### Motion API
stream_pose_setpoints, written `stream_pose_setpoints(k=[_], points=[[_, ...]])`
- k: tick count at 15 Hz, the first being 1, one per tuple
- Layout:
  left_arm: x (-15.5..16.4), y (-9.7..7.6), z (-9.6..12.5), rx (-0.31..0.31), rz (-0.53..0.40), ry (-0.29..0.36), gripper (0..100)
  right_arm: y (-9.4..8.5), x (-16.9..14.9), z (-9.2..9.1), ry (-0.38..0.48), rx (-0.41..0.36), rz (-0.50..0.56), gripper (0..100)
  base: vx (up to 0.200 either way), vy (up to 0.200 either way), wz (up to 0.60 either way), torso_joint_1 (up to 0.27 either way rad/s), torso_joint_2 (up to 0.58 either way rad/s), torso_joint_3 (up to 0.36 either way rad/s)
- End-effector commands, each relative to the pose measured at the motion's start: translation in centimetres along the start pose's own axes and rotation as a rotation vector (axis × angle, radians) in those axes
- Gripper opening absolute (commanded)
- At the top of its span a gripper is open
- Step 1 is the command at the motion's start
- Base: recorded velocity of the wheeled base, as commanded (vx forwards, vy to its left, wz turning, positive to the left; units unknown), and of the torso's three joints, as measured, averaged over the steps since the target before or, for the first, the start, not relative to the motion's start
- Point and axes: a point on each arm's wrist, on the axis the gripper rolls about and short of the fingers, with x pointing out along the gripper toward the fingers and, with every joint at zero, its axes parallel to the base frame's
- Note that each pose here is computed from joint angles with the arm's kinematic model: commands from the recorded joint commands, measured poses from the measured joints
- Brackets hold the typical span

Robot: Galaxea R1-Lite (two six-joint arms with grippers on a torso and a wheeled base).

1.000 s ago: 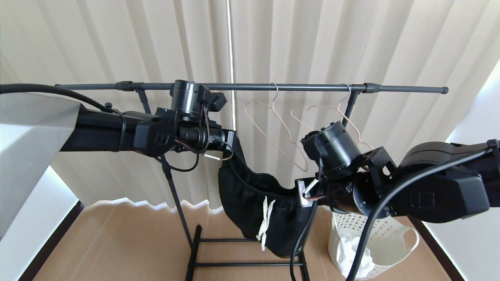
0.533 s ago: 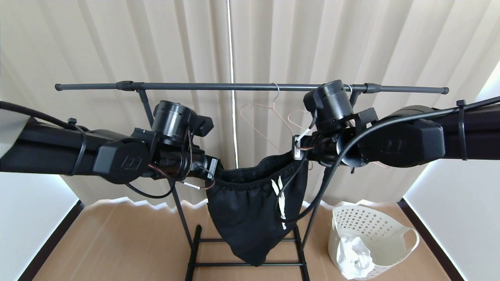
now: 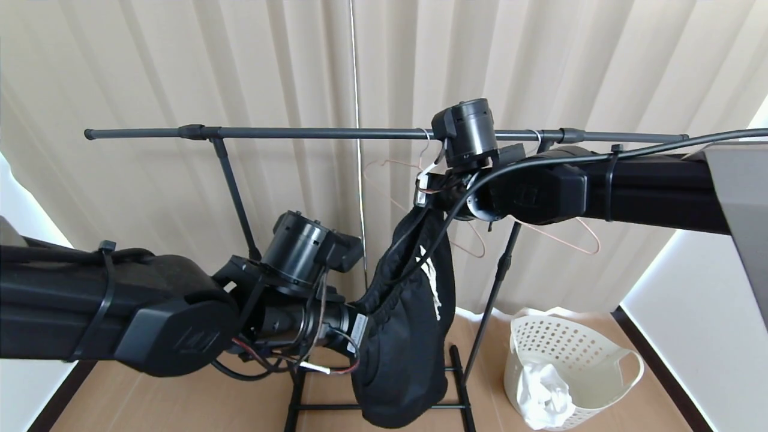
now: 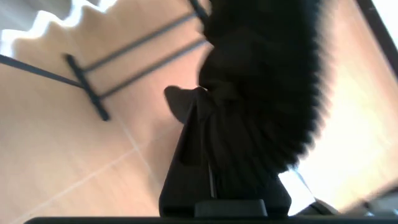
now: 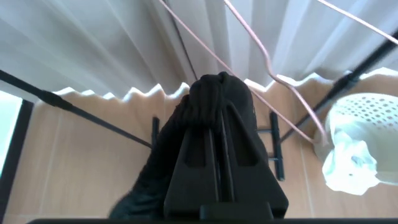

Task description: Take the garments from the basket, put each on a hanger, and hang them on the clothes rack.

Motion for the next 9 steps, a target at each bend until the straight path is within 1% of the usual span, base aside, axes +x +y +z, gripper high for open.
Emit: stream_pose_setpoints(k=[1,3,4,5,6,7,9], points=[[0.5,-3.0,-1.2,0.008,-0.062,0.038,0,1.2,2.5,-1.9,0.016,-0.012,0.004,0,0.0,0.0,0.0,0.0,0.0,0.0],[1.0,-5.0,-1.4,-0.035,-0.104,0.03,0,1.7,2.4,-2.3,0.019,-0.013,0.019,0,0.0,0.0,0.0,0.0,0.0,0.0],[1.2,-5.7,-1.4,-0.05,-0.125,0.008,0,1.8,2.4,-2.2,0.01,-0.003,0.025,0,0.0,0.0,0.0,0.0,0.0,0.0],[1.5,-6.0,-1.3,-0.055,-0.126,-0.013,0,1.8,2.4,-2.1,0.007,0.008,0.027,0,0.0,0.0,0.0,0.0,0.0,0.0],[1.8,-6.3,-1.3,-0.052,-0.103,-0.029,0,1.8,2.3,-2.1,0.007,0.017,0.027,0,0.0,0.0,0.0,0.0,0.0,0.0],[1.8,-6.2,-1.3,-0.053,-0.06,-0.044,0,1.8,2.1,-1.9,0.01,0.027,0.027,0,0.0,0.0,0.0,0.0,0.0,0.0],[1.5,-5.8,-1.6,-0.058,-0.025,-0.047,0,1.5,1.4,-1.0,-0.008,0.043,0.032,0,0.0,0.0,0.0,0.0,0.0,0.0]])
